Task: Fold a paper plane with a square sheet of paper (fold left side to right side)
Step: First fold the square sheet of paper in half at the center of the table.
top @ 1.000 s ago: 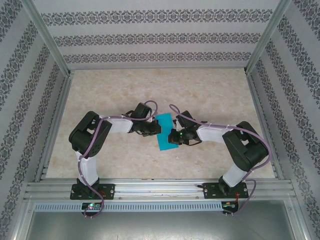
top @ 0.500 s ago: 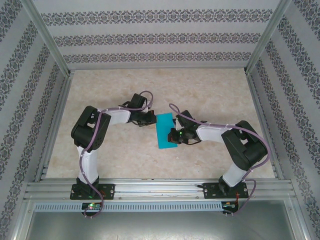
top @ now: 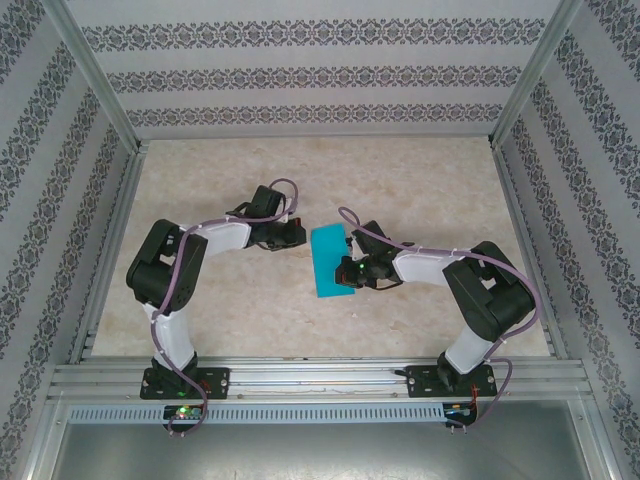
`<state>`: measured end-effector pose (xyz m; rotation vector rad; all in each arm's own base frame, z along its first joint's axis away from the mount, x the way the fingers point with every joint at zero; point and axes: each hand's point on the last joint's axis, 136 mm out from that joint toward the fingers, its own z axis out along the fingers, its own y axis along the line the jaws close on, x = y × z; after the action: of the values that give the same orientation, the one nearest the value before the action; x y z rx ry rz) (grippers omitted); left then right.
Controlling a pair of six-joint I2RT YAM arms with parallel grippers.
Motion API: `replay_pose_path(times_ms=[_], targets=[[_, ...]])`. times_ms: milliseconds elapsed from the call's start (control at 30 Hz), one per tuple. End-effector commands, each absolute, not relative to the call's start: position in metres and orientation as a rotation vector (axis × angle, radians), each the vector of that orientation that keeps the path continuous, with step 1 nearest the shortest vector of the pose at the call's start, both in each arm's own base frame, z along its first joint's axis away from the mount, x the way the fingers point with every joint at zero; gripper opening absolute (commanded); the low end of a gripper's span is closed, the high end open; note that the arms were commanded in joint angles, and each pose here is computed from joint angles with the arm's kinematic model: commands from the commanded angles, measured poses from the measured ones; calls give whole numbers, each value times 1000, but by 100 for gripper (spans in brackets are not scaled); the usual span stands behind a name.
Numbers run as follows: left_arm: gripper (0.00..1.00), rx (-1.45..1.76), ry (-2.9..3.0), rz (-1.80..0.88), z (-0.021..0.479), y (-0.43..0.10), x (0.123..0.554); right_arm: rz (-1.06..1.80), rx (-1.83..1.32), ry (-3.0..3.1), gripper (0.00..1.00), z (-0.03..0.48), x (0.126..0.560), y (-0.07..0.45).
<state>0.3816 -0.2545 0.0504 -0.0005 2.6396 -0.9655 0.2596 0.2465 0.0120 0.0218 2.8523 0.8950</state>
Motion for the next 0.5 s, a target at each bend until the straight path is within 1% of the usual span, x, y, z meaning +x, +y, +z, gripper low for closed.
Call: replay_pose_path(times_ms=[0, 233, 467], targets=[[1, 60, 2606, -1108, 60, -280, 367, 671, 129, 3082, 0, -32, 215, 209], [1, 84, 2612, -1128, 48, -298, 382, 660, 132, 3088, 0, -35, 215, 209], [1, 83, 2637, -1016, 29, -291, 401, 649, 133, 3093, 0, -36, 214, 207]])
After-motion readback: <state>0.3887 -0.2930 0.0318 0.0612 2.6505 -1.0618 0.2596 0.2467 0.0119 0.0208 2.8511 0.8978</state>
